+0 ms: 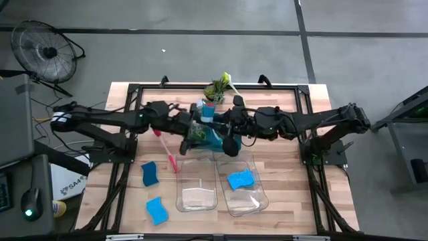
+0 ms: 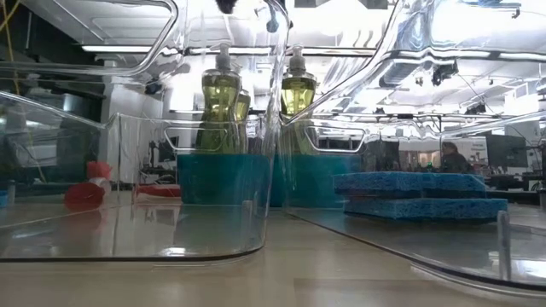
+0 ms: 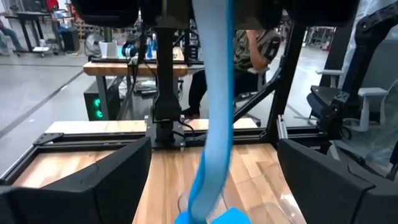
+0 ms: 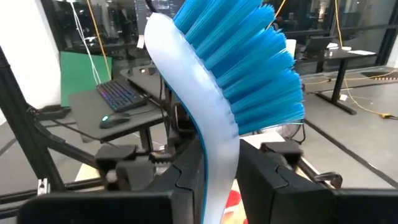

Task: Pick & Place Kitchen Sink Supplies
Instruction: Put the blue dish brush into the left transparent bin

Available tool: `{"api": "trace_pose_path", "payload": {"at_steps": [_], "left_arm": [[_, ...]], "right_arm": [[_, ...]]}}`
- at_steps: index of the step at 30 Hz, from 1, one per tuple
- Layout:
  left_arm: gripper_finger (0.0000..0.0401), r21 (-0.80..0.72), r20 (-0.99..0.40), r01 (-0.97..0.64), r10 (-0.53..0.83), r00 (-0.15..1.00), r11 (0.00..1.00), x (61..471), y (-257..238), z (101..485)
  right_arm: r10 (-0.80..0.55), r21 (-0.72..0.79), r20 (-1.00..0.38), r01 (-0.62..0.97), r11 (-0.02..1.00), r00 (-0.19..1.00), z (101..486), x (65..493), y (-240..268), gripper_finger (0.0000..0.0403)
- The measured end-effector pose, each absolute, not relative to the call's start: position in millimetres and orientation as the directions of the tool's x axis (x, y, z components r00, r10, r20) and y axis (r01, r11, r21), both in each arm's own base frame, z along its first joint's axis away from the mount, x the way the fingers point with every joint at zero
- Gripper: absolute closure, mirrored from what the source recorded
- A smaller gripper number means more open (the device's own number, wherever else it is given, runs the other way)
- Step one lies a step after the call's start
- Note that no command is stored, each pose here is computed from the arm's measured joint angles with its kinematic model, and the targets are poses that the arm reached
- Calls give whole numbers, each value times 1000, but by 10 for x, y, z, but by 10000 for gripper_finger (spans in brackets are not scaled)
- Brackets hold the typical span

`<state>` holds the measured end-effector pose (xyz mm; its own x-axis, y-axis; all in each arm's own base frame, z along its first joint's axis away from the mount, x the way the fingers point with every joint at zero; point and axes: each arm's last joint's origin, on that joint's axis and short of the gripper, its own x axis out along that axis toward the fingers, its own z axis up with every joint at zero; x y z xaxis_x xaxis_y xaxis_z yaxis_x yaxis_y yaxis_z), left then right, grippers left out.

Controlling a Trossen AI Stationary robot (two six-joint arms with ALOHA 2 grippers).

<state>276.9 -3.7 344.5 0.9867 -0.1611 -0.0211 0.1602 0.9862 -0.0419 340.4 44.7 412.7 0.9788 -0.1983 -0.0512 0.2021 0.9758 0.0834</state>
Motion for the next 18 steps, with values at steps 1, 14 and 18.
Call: {"api": "trace_pose_path", "payload": {"at_steps": [1, 14, 18], "left_arm": [[57, -42, -21, 162, -163, 986, 986, 2816, -37, 3460], [146, -37, -27, 158, -159, 987, 987, 3027, -30, 3509], [212, -40, -30, 159, -160, 987, 987, 3027, -30, 3505]], "right_arm": [[-199, 81, -50, 203, 976, 979, 4128, 3406, 436, 336], [-194, 51, -54, 197, 979, 979, 4126, 3408, 415, 336], [-198, 50, -54, 201, 978, 979, 4127, 3406, 415, 336]]}}
